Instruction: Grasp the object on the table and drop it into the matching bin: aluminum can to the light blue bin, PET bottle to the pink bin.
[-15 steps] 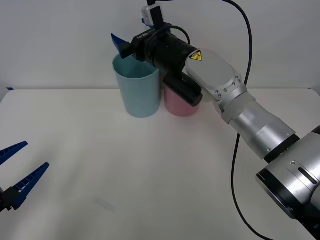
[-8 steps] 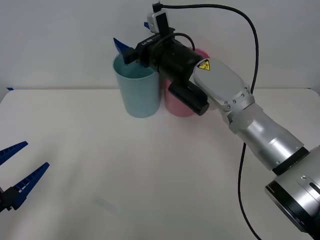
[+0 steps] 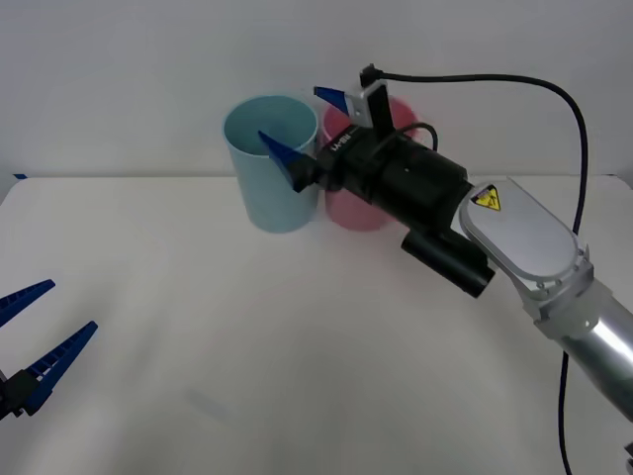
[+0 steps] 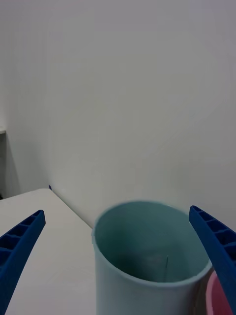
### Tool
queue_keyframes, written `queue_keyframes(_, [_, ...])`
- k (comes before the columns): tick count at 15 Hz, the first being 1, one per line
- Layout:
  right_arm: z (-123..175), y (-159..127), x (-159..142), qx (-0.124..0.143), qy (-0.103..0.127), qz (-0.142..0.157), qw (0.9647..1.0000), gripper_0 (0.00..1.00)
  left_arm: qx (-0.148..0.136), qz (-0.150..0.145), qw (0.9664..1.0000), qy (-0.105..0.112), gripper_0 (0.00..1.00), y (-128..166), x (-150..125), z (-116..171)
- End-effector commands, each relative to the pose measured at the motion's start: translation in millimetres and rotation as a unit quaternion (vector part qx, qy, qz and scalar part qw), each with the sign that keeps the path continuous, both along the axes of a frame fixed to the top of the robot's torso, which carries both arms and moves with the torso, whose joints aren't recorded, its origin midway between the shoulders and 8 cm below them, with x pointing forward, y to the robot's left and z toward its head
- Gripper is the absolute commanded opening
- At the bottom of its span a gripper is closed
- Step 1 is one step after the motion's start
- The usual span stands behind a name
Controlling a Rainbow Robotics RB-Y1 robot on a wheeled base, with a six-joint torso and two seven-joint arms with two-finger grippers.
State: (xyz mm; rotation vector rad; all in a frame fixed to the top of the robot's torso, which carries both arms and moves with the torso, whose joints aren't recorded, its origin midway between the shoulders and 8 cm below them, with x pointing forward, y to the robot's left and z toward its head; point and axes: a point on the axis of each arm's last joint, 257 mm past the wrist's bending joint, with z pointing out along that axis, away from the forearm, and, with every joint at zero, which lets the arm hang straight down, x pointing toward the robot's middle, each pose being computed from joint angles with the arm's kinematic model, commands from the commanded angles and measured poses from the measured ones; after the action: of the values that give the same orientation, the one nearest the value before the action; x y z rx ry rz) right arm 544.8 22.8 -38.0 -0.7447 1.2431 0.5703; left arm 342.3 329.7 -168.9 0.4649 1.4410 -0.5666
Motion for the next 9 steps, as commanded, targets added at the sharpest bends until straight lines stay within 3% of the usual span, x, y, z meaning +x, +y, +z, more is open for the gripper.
queue_keyframes(1, [-14,-20,-35,-0.013,0.003,0.022,0.9997,1.00,0.000,0.000,1.0000,0.000,1.00,0,0,0])
queue_keyframes(5, [-44,-54,-81,-0.042,0.020,0.054,0.9974,1.00,0.000,0.000,1.0000,0.000,1.00,0,0,0])
queue_keyframes(9, [-78,-90,-112,-0.089,0.005,0.061,0.9941,1.00,0.000,0.000,1.0000,0.000,1.00,0,0,0])
